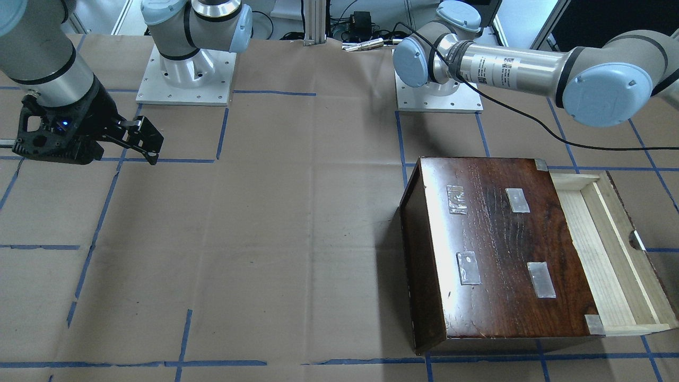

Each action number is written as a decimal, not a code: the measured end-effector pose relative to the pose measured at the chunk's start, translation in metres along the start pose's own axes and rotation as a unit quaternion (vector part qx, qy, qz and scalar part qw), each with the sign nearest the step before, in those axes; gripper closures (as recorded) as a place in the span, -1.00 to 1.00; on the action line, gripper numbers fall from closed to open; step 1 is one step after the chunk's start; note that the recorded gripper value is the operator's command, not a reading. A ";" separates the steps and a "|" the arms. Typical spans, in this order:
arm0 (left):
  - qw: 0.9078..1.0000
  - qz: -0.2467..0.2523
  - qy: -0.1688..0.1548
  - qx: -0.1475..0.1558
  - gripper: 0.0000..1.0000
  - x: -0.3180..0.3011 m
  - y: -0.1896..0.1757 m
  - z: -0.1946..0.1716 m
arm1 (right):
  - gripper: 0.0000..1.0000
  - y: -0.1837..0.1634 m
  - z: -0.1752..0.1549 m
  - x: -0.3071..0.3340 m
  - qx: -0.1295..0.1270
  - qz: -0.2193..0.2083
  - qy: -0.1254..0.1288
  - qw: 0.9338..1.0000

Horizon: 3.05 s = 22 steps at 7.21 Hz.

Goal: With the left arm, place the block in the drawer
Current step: 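Release the handle and grasp the yellow cube with the left gripper, then carry the yellow cube over the open drawer and release it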

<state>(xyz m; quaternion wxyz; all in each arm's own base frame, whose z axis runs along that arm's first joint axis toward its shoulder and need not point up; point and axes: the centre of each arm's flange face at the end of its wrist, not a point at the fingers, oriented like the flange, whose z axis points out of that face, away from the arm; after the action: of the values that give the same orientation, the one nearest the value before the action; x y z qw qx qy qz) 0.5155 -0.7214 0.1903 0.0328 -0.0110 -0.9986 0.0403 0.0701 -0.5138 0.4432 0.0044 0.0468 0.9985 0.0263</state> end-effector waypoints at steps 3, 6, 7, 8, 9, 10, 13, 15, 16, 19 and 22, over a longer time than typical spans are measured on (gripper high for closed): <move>1.000 0.000 -0.007 0.001 0.37 0.000 -0.001 -0.018 | -1.00 0.000 0.000 0.000 0.000 0.000 0.000 1.000; 1.000 -0.004 0.019 -0.022 0.38 0.019 0.019 -0.100 | -1.00 0.000 0.000 0.000 0.000 0.000 0.000 1.000; 0.999 -0.010 0.031 -0.032 0.42 0.023 0.035 -0.132 | -1.00 0.000 0.000 0.000 0.000 0.000 0.000 1.000; 0.998 -0.014 0.040 -0.040 0.41 0.033 0.048 -0.155 | -1.00 0.000 0.000 0.000 0.000 0.000 0.000 1.000; 0.997 -0.018 0.052 -0.049 0.41 0.048 0.061 -0.167 | -1.00 0.000 0.000 0.000 0.000 0.000 0.000 1.000; 0.996 -0.025 0.059 -0.055 0.41 0.069 0.078 -0.179 | -1.00 0.000 0.000 0.000 0.000 0.000 0.000 1.000; 0.995 -0.065 0.050 -0.050 0.41 0.150 0.129 -0.199 | -1.00 0.000 0.000 0.000 0.000 0.000 0.000 1.000; 0.997 -0.064 0.027 -0.033 0.41 0.237 0.119 -0.195 | -1.00 0.000 0.000 0.000 0.000 0.000 0.000 1.000; 0.998 -0.062 0.017 -0.024 0.41 0.279 0.111 -0.194 | -1.00 0.000 0.000 0.000 0.000 0.000 0.000 1.000; 0.997 -0.075 0.010 -0.014 0.41 0.334 0.104 -0.180 | -1.00 0.000 0.000 0.000 0.000 0.000 0.000 1.000; 0.997 -0.071 0.008 -0.013 0.38 0.357 0.094 -0.156 | -1.00 0.000 -0.001 0.000 0.001 0.000 0.000 1.000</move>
<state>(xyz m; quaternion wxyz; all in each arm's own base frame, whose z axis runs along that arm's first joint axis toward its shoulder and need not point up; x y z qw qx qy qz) 0.1716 -0.6067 0.3608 0.0433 0.0593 -0.9970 0.0247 0.0700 -0.5139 0.4437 0.0043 0.0469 0.9986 0.0258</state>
